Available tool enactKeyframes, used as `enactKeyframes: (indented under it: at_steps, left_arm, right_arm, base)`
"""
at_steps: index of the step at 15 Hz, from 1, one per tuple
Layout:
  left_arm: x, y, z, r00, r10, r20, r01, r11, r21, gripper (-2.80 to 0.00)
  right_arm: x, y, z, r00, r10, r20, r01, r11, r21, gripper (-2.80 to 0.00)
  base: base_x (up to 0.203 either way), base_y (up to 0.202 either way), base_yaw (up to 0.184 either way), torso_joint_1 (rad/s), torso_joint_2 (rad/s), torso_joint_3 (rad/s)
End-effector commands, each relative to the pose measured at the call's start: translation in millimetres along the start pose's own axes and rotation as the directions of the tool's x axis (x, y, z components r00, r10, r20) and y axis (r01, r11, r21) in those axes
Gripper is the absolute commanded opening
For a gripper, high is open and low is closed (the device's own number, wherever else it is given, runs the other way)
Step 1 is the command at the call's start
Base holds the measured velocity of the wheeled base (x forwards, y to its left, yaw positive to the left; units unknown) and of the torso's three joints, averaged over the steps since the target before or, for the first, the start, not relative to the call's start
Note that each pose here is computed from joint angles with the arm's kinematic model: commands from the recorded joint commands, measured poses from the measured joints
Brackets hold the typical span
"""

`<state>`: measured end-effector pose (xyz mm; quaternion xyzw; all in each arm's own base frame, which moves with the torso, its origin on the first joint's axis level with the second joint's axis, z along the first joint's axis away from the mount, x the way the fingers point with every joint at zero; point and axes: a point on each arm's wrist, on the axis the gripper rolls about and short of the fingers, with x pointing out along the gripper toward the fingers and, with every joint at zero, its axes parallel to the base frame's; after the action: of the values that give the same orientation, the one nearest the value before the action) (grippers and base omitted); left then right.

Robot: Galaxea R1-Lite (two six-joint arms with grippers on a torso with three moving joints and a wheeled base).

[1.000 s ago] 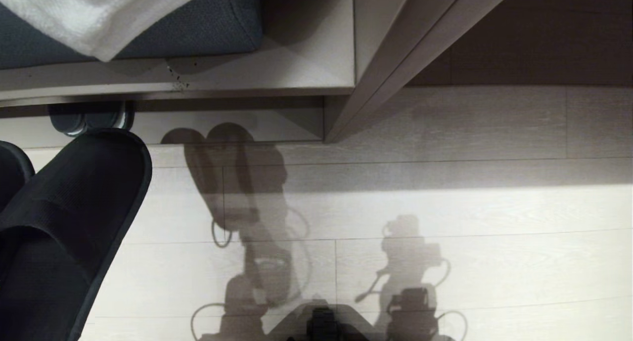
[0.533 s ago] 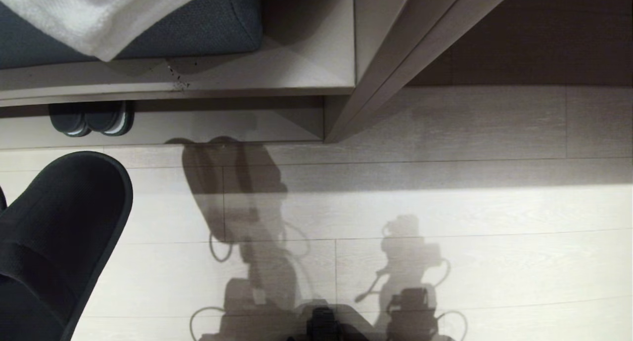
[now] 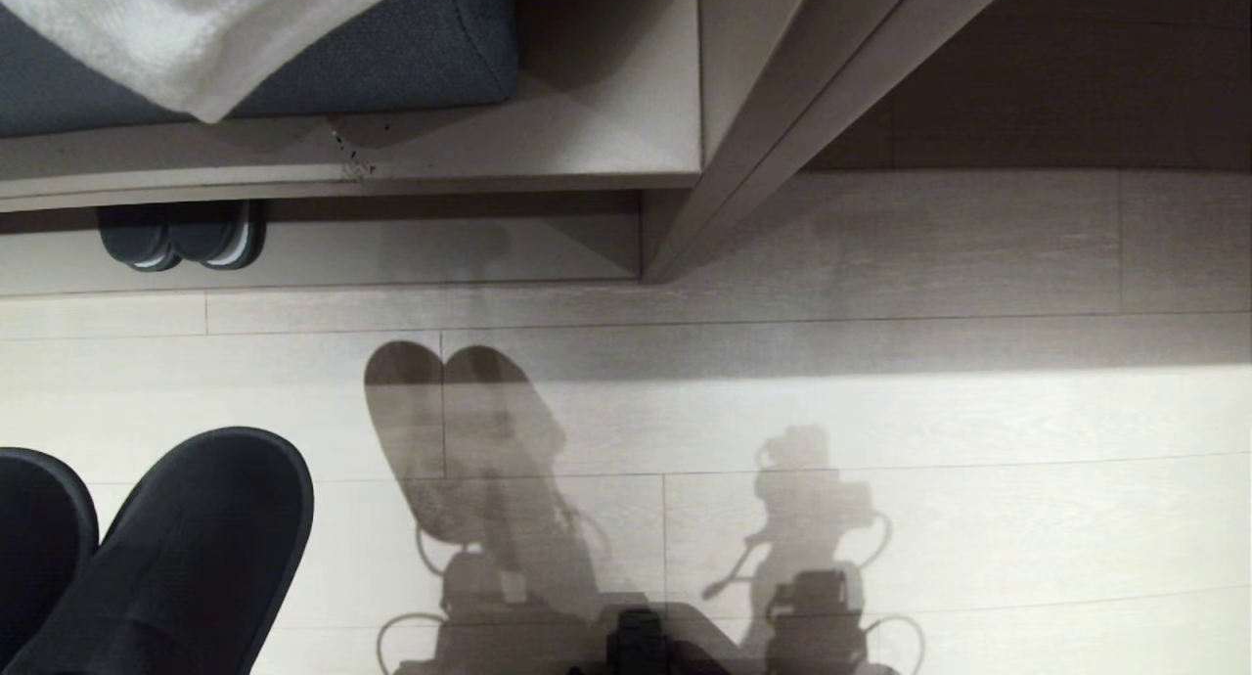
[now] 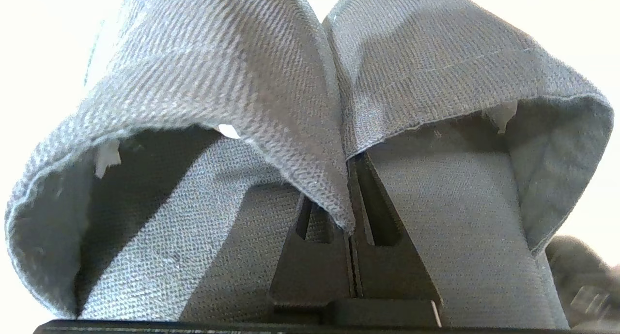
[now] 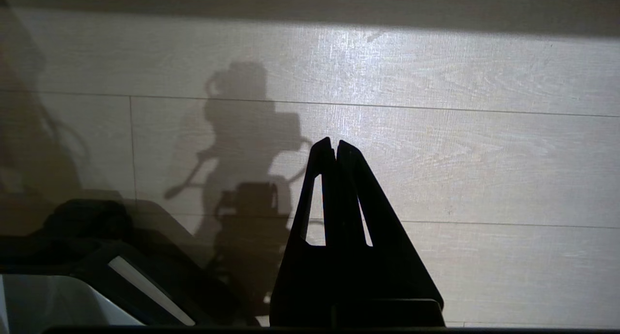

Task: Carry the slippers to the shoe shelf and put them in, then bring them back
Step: Place the slippers on the floor

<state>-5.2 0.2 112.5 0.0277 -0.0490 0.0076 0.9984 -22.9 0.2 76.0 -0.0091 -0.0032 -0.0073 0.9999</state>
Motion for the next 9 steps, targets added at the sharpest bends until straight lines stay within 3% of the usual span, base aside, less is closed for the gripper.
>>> enactKeyframes:
  at_steps: [1,4,9]
  left_arm:
    - [-6.5,0.0,-12.4,0.999,0.006,-0.037,-0.004,0.999,0.036,-2.8]
    - [-11.6,-0.2,-21.5,0.997,0.013,-0.074,-0.009,0.998,0.055,-2.8]
    - [-17.2,-1.2,-32.8,0.992,-0.01,-0.125,0.015,0.999,0.04,-2.8]
  right_arm:
    - [0.2,0.2,-11.9,1.0,0.001,0.0,-0.001,1.0,0.0,-2.8]
    - [0.2,0.2,-11.9,1.0,0.001,0.0,-0.001,1.0,0.0,-2.8]
    - [0.2,0.2,-11.9,1.0,0.001,0.0,-0.001,1.0,0.0,-2.8]
  base:
    - [0.0,0.0,0.0,0.0,0.0,0.0]
    - [0.0,0.0,0.0,0.0,0.0,0.0]
    - [0.0,0.0,0.0,0.0,0.0,0.0]
